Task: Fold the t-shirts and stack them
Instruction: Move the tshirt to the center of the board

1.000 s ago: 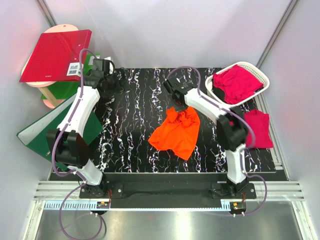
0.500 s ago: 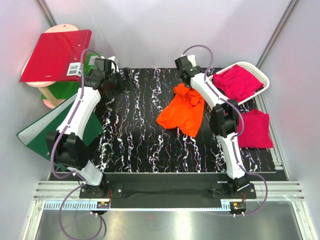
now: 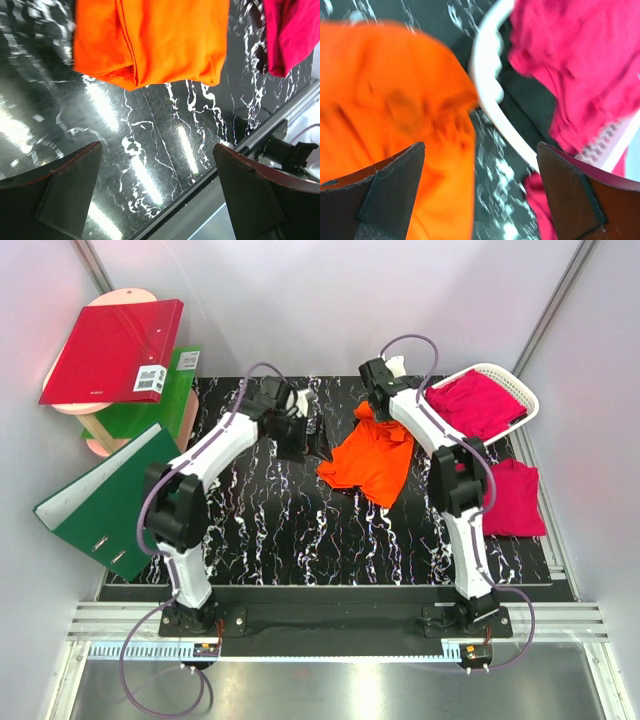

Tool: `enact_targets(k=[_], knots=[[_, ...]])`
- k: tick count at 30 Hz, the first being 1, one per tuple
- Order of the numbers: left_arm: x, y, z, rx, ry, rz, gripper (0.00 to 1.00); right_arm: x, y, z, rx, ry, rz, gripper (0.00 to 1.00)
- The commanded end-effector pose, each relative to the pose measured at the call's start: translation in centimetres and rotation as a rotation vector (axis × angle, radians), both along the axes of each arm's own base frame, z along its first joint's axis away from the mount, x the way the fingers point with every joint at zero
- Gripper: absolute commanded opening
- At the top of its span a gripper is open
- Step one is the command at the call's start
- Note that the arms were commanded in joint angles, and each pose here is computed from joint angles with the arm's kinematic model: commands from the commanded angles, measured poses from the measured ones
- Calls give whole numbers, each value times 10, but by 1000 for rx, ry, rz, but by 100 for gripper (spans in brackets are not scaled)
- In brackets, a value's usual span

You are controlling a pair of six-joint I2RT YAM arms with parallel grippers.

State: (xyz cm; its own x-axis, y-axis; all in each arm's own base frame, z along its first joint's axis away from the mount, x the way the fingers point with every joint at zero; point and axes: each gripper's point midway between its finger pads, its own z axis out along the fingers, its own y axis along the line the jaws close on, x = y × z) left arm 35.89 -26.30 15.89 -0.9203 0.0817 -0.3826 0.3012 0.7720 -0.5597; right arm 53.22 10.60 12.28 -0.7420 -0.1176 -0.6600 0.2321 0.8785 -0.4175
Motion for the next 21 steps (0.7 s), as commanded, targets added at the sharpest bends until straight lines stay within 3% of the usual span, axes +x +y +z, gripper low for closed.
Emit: enact_targets(k=[1,8,15,21], knots=[[16,-17,4,-83,9,-50,95,-24,4,91,144,-179,28,100],[33,-35,-48,-96,144,-61,90,-57,-14,146,164,-324,47,100],[36,-50,-53,-124,167,-85,83,-68,-23,159,138,-340,54,100],[17,-60,-51,-116,170,-129,65,-74,-21,147,168,-324,45,100]])
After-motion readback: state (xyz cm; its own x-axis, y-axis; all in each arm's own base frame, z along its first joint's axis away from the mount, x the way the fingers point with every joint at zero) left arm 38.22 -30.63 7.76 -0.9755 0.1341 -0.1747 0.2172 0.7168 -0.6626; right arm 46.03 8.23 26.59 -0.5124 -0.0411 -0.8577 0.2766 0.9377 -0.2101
